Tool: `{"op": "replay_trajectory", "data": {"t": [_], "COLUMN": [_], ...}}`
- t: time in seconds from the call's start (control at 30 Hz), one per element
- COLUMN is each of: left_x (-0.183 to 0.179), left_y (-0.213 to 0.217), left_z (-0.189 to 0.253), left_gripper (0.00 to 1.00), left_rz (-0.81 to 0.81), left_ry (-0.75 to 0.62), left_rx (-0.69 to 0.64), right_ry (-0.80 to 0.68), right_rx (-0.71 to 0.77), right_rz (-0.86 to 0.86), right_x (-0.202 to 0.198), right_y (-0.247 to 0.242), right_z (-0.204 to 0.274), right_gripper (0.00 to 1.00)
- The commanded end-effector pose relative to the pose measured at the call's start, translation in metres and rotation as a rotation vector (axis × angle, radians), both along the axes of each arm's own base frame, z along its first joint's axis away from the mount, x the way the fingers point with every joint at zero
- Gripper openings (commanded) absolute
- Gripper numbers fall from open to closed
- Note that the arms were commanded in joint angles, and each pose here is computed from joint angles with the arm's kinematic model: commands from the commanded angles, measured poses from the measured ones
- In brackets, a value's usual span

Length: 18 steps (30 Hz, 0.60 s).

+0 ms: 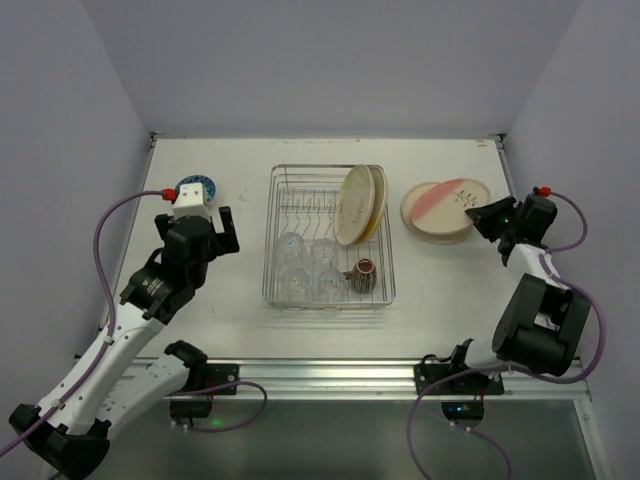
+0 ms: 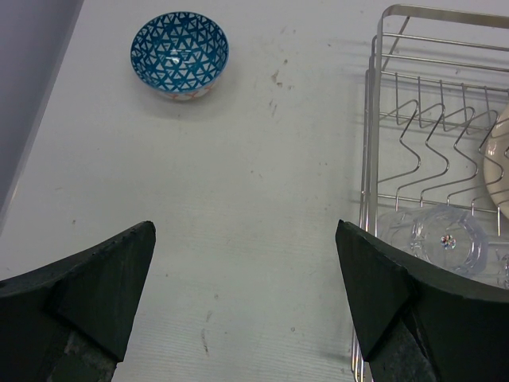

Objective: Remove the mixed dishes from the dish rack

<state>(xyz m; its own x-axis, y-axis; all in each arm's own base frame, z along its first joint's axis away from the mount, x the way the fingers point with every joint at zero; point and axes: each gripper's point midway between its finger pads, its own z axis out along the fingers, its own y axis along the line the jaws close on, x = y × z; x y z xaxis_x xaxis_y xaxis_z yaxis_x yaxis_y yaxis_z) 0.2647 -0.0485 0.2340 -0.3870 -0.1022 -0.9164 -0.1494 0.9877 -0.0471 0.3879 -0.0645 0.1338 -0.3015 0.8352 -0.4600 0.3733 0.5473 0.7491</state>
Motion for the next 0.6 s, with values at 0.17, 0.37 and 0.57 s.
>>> {"op": "replay_trajectory", "data": {"t": [0.17, 0.37, 0.57], "left_x": [0.004, 0.004, 0.004], "left_y": [0.003, 0.001, 0.000], "left_z": [0.007, 0.007, 0.007], "left_gripper": [1.00, 1.00, 1.00], "left_rz": [0.018, 0.010, 0.004], "left_ry": [-0.040, -0.041, -0.041], "left_rx": [-0.007, -0.011, -0.012], "right_ry": [-0.147, -0.079, 0.029], "right_rx": [0.006, 0.043, 0.082], "right_rz": [0.043, 0.029, 0.003], "right_x": [0.029, 0.037, 0.045], "right_y": [-0.003, -0.007, -0.014], "right_z": [0.024, -0.001, -0.025], "right_gripper": [0.15, 0.24, 0.42]}}
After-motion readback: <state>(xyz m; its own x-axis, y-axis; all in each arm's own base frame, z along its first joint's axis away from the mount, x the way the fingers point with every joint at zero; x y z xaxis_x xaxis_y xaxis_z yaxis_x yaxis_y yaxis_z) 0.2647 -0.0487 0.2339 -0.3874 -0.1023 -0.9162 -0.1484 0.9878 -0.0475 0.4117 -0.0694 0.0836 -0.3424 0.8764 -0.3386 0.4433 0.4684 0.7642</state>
